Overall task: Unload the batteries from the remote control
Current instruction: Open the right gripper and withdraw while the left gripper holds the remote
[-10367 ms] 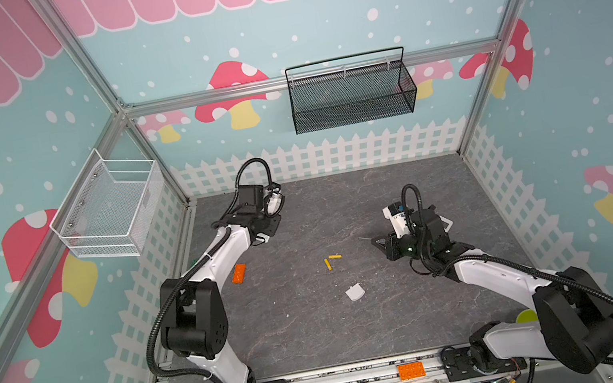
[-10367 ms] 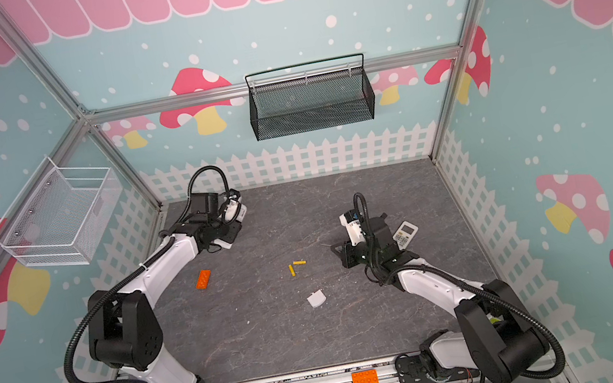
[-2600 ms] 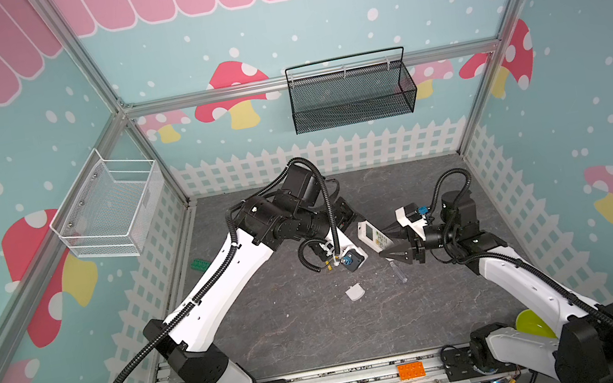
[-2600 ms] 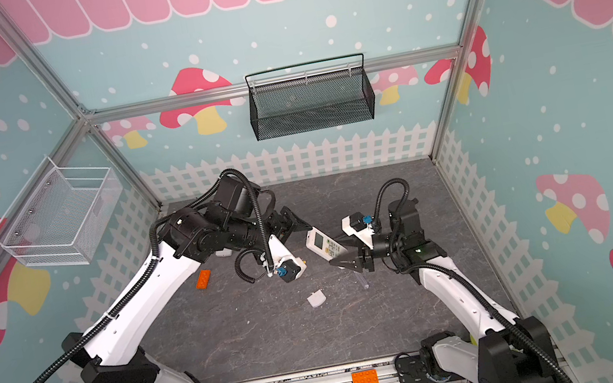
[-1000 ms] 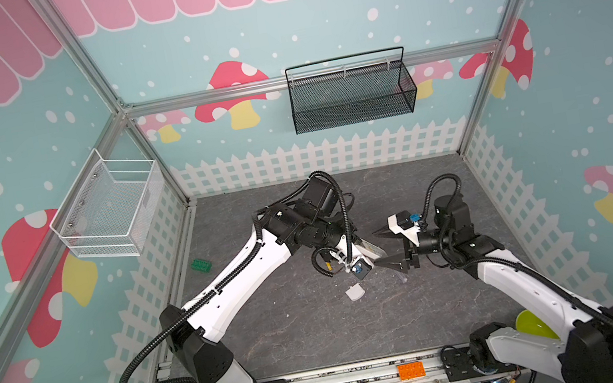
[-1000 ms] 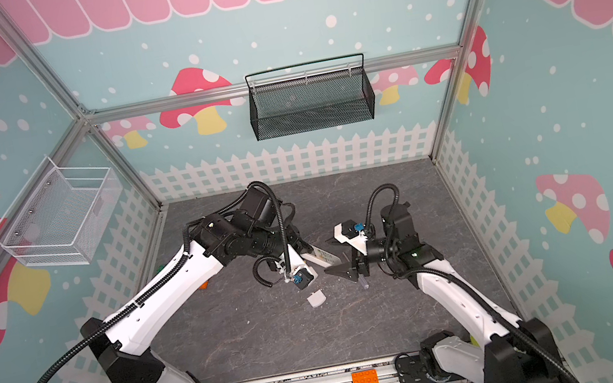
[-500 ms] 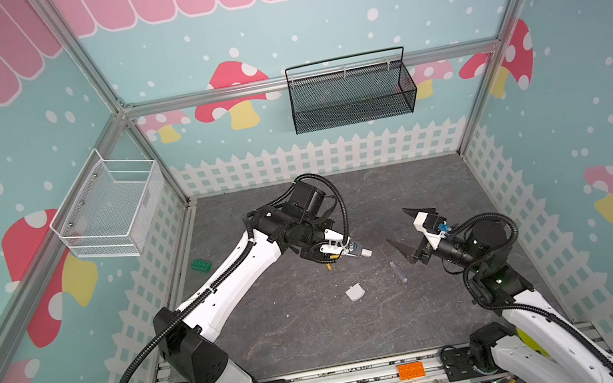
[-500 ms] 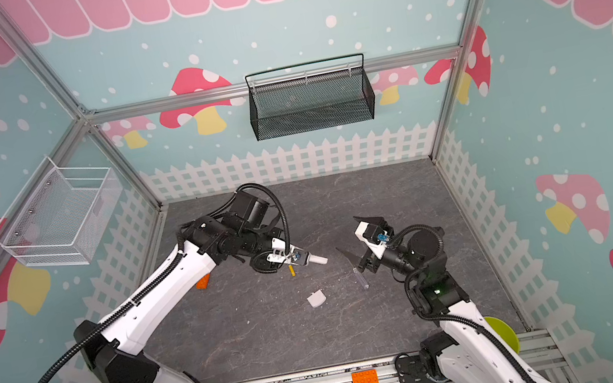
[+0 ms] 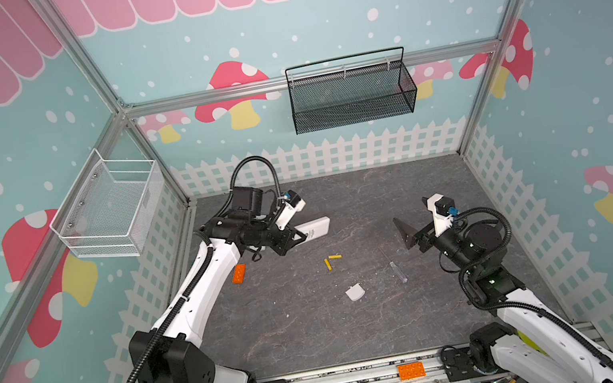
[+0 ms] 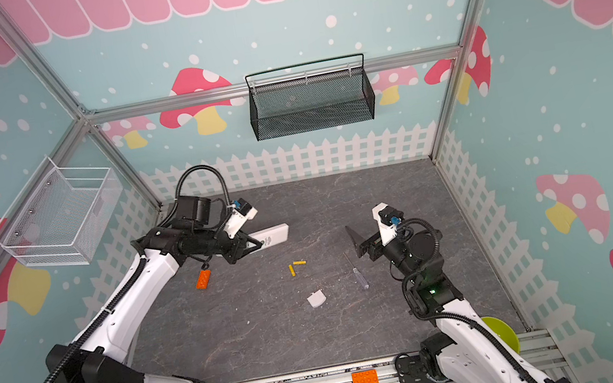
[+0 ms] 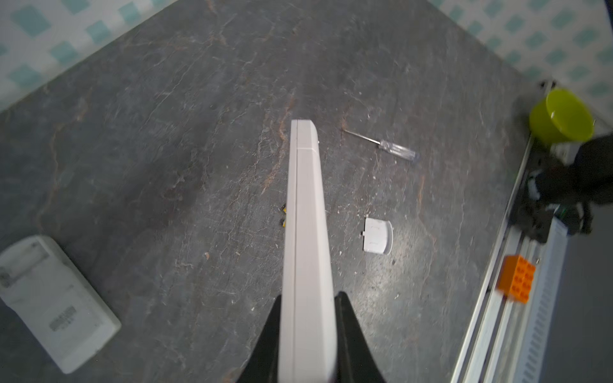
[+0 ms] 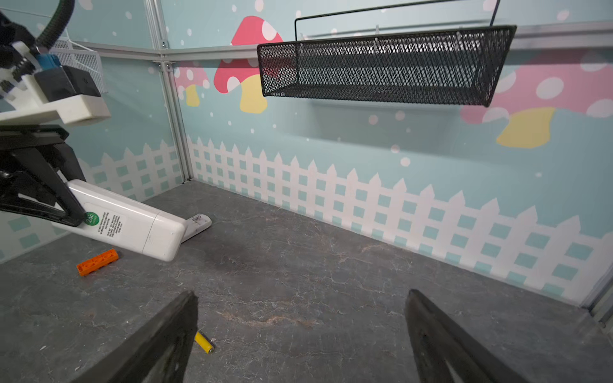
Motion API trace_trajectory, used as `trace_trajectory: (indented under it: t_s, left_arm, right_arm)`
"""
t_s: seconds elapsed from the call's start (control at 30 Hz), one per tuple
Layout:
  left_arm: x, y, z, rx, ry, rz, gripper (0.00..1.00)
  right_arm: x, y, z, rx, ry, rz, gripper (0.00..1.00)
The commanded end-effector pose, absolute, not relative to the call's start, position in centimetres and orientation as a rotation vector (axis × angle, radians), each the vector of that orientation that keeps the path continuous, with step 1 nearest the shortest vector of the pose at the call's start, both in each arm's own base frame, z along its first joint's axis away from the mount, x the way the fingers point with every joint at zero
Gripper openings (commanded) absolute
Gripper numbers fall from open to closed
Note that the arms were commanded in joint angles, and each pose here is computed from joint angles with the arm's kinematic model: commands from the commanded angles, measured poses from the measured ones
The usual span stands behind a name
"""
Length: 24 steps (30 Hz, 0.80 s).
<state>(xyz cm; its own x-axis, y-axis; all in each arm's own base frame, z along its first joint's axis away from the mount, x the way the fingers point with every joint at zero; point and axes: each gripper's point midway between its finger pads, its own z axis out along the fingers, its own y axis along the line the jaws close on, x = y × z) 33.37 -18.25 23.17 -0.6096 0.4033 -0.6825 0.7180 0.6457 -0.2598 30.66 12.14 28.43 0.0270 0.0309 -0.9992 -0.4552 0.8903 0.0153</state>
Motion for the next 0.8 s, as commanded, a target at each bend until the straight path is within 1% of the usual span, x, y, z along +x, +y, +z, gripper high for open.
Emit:
trace_trajectory:
  t_s: [0.0, 0.13, 0.23, 0.37, 0.43, 0.6, 0.77]
  left_arm:
    - [35.0, -17.6, 25.5, 0.532, 2.251, -0.937, 0.0]
    - [35.4, -16.1, 23.3, 0.415, 2.294, -0.976, 0.0]
    - [34.6, -16.2, 21.3, 0.35, 2.333, -1.052, 0.0]
    - [33.6, -16.6, 18.9, 0.299, 2.352, -1.143, 0.0]
    - [33.2, -16.6, 17.8, 0.265, 2.375, -1.161, 0.0]
    - [33.1, -16.2, 15.3, 0.201, 2.417, -1.151, 0.0]
    - [33.5, -16.2, 14.9, 0.176, 2.415, -1.184, 0.0]
  right_arm:
    - [31.4, 11.4, 28.0, -0.19, 1.543, 0.474, 0.98]
    - [31.9, 12.3, 25.3, -0.172, 1.631, 0.55, 0.98]
    - [32.2, 12.7, 23.7, -0.123, 1.697, 0.614, 0.98]
    - [32.9, 13.9, 21.0, -0.132, 1.787, 0.676, 0.98]
    - [33.6, 14.4, 19.7, -0.101, 1.86, 0.71, 1.0]
    - [34.2, 16.2, 17.7, -0.081, 1.937, 0.834, 0.95]
    - [34.3, 18.2, 16.9, -0.093, 1.972, 0.907, 0.93]
